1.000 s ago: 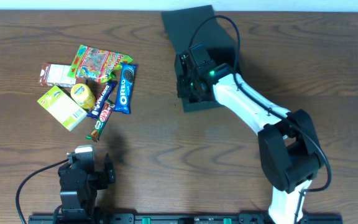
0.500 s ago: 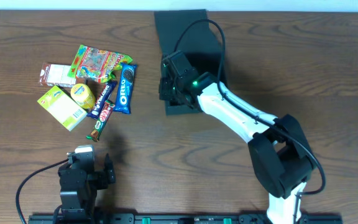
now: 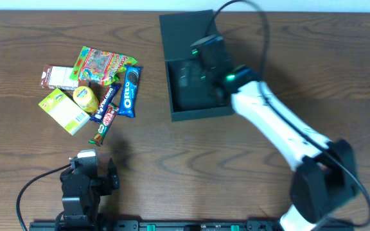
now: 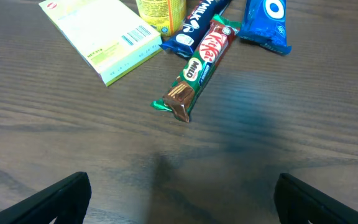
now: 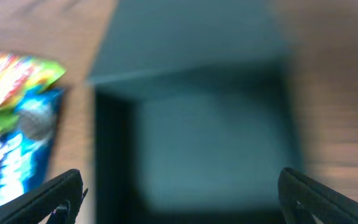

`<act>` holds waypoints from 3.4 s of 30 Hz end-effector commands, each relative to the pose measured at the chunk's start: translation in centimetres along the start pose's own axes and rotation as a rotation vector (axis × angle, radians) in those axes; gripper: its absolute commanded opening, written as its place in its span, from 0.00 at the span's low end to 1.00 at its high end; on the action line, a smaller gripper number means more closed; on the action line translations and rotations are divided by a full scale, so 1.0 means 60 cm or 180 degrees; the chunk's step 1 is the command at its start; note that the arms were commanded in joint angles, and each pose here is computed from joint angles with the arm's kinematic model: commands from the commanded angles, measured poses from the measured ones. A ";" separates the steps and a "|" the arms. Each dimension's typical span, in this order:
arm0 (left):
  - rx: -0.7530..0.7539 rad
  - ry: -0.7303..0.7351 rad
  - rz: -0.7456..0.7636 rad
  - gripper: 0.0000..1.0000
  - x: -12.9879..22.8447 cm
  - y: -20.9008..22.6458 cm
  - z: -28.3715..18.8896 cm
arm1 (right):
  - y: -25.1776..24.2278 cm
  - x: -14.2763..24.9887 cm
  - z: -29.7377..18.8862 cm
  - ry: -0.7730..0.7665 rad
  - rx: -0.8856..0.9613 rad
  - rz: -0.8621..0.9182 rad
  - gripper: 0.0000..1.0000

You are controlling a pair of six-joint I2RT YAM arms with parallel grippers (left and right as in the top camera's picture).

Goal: Pack container

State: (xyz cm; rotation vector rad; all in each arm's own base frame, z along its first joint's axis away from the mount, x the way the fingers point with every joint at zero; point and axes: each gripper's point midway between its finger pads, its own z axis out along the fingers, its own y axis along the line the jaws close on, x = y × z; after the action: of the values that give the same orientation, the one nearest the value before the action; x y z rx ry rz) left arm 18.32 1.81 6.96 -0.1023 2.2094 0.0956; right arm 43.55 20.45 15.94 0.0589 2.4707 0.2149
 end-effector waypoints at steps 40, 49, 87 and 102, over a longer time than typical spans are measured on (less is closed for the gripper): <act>-0.0033 0.0092 0.0017 0.95 0.016 0.003 0.005 | -0.157 0.143 0.113 0.1275 0.0643 -0.0124 0.01; -0.0033 0.0092 0.0017 0.95 0.016 0.003 0.005 | -0.155 0.117 0.101 0.1166 0.0588 -0.0257 0.99; 0.1164 -0.1683 -0.1160 0.95 -0.228 -0.071 -0.068 | -0.119 -0.185 -0.044 -0.0724 0.0086 -0.0612 0.99; 0.0900 -0.0229 -0.1086 0.95 -0.442 -0.092 0.099 | -0.121 -0.181 -0.043 -0.0693 0.0093 -0.0613 0.99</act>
State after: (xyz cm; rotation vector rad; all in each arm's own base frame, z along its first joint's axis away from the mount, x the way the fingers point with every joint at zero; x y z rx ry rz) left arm 36.89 -1.77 23.61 -0.2990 2.0596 -0.3354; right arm 50.71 11.98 24.17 -0.1188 2.2229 0.0936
